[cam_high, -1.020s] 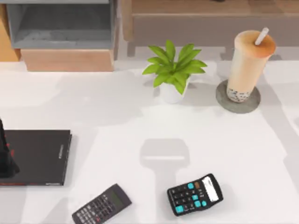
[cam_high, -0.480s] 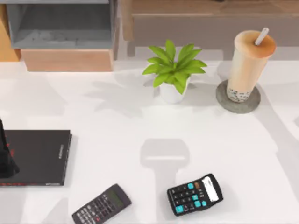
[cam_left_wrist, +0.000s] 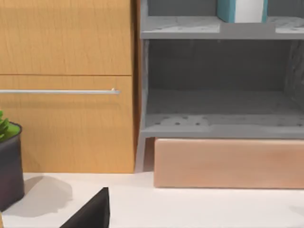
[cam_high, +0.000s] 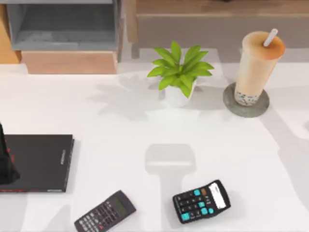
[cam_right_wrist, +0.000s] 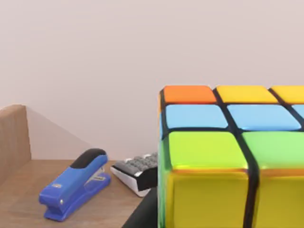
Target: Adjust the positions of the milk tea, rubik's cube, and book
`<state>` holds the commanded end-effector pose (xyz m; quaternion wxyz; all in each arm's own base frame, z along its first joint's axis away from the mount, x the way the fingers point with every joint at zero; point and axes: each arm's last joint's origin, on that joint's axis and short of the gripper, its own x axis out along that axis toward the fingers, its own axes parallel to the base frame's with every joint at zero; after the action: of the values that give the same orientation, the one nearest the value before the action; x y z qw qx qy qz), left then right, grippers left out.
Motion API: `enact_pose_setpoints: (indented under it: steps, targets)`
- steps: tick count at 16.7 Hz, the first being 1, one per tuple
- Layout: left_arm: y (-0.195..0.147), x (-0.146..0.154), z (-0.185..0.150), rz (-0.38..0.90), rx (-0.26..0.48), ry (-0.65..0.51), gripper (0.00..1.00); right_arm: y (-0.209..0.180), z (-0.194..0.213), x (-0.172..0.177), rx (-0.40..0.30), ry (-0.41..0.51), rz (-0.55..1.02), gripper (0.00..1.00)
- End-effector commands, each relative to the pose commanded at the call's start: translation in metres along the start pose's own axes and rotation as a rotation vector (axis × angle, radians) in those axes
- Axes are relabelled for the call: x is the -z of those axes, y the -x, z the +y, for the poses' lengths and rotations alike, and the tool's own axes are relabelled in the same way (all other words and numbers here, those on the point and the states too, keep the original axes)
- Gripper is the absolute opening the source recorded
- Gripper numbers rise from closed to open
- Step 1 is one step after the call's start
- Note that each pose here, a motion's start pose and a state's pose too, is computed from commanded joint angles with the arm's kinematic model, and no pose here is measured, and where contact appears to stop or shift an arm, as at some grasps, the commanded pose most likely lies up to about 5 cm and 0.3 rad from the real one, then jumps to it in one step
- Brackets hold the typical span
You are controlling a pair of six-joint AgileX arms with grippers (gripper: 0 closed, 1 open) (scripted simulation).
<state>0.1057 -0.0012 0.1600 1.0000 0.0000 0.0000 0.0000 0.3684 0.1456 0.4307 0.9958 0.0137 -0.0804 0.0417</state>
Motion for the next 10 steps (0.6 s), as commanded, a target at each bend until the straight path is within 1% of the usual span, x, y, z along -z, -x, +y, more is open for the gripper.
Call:
enact_pose_setpoints:
  steps: [1,3,6,8,10]
  targets:
    - [0.000,0.000,0.000,0.000,0.000,0.000,1.00,-0.009,0.004,-0.003,-0.010,-0.002,-0.016,0.00]
    - [0.000,0.000,0.000,0.000,0.000,0.000,1.00,-0.032,0.002,0.002,-0.005,0.004,-0.007,0.00]
    - [0.000,0.000,0.000,0.000,0.000,0.000,1.00,-0.068,-0.022,0.032,0.054,0.026,0.103,0.00]
    - [0.000,0.000,0.000,0.000,0.000,0.000,1.00,-0.080,-0.036,0.046,0.088,0.029,0.152,0.00]
    - [0.000,0.000,0.000,0.000,0.000,0.000,1.00,-0.081,-0.038,0.047,0.091,0.029,0.158,0.00]
